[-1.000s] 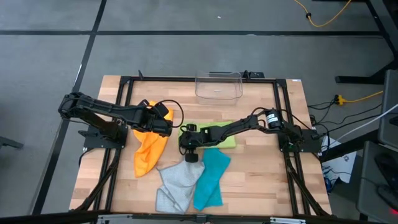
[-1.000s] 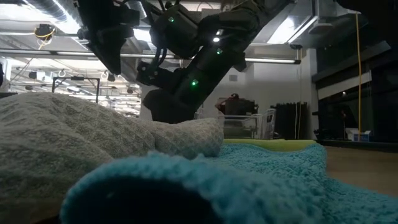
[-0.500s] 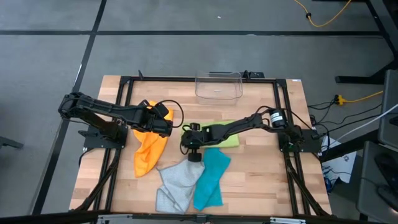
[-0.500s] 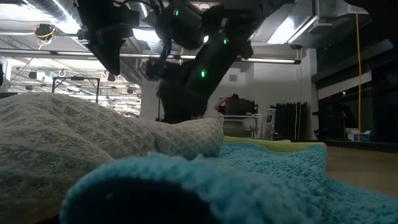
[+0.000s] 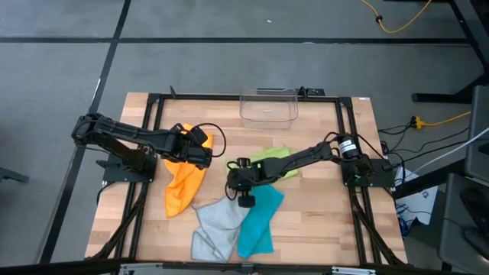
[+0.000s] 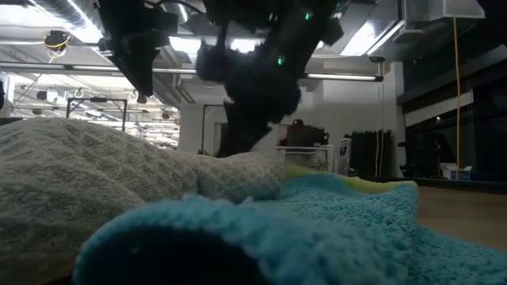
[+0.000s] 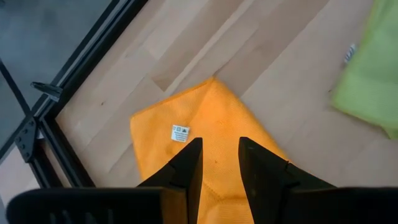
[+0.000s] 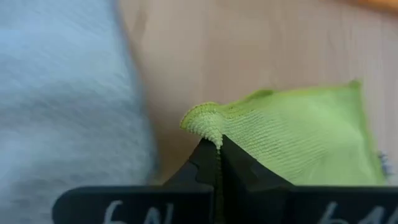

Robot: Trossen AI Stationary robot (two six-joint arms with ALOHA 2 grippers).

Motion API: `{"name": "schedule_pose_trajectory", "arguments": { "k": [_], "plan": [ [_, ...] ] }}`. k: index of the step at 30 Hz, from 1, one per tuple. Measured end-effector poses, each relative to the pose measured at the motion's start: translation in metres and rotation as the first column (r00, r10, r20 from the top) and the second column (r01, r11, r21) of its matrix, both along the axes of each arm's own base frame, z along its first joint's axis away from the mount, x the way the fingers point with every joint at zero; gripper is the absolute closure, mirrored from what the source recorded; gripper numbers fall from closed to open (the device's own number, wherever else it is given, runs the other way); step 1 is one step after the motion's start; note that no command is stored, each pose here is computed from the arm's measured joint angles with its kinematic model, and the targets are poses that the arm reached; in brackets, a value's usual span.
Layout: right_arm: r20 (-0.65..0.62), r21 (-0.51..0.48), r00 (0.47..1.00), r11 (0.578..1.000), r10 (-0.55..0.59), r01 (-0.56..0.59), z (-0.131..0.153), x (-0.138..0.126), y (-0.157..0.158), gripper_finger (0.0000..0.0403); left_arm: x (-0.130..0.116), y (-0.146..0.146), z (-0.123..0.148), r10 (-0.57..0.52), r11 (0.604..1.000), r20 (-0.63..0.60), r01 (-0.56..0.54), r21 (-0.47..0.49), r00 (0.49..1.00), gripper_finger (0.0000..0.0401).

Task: Fold microfiber towels
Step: Fold the green microfiber towel

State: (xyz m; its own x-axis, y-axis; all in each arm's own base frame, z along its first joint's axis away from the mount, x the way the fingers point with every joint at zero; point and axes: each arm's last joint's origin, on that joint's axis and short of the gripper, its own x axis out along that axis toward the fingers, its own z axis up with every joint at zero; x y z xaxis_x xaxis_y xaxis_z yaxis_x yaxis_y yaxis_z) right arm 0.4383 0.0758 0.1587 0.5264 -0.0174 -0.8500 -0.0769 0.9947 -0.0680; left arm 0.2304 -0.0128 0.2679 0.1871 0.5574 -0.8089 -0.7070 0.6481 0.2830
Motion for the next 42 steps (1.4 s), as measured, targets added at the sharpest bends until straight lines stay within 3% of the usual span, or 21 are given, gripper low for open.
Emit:
{"name": "schedule_pose_trajectory", "arguments": {
  "k": [9,13,17,21,25,29,33,35,42],
  "plan": [
    [-0.006,0.025,1.000,1.000,0.008,-0.007,0.028,-0.016,0.020,0.0400,0.007,-0.005,-0.001,-0.026,0.998,0.043,0.029,-0.062,0.999,0.0305],
    [-0.040,0.028,0.999,1.000,-0.013,0.014,0.029,-0.023,0.029,0.0400,0.021,-0.021,-0.009,-0.183,0.972,0.117,0.197,-0.125,0.976,0.0305],
    [-0.080,-0.010,0.994,0.997,-0.077,0.076,0.027,-0.032,0.040,0.0400,0.031,-0.043,-0.025,-0.365,0.902,0.236,0.405,-0.151,0.901,0.0305],
    [-0.087,-0.006,0.990,0.993,-0.114,0.114,0.026,-0.038,0.055,0.0400,0.030,-0.061,-0.048,-0.454,0.852,0.330,0.512,-0.109,0.827,0.0305],
    [-0.052,-0.041,0.986,0.987,-0.157,0.155,0.026,-0.043,0.068,0.0400,0.030,-0.080,-0.069,-0.522,0.794,0.465,0.606,-0.043,0.716,0.0305],
    [-0.005,-0.073,0.980,0.977,-0.201,0.200,0.030,-0.045,0.073,0.0400,0.030,-0.097,-0.081,-0.602,0.728,0.537,0.682,0.066,0.591,0.0305],
    [0.033,-0.100,0.969,0.964,-0.246,0.248,0.031,-0.045,0.073,0.0400,0.039,-0.109,-0.089,-0.677,0.677,0.535,0.713,0.183,0.505,0.0305],
    [0.051,-0.108,0.961,0.955,-0.273,0.277,0.031,-0.045,0.073,0.0399,0.045,-0.112,-0.091,-0.692,0.671,0.535,0.705,0.229,0.485,0.0304],
    [0.071,-0.106,0.949,0.944,-0.307,0.313,0.032,-0.044,0.072,0.0399,0.055,-0.104,-0.094,-0.674,0.701,0.518,0.677,0.224,0.527,0.0254]
  ]
}}
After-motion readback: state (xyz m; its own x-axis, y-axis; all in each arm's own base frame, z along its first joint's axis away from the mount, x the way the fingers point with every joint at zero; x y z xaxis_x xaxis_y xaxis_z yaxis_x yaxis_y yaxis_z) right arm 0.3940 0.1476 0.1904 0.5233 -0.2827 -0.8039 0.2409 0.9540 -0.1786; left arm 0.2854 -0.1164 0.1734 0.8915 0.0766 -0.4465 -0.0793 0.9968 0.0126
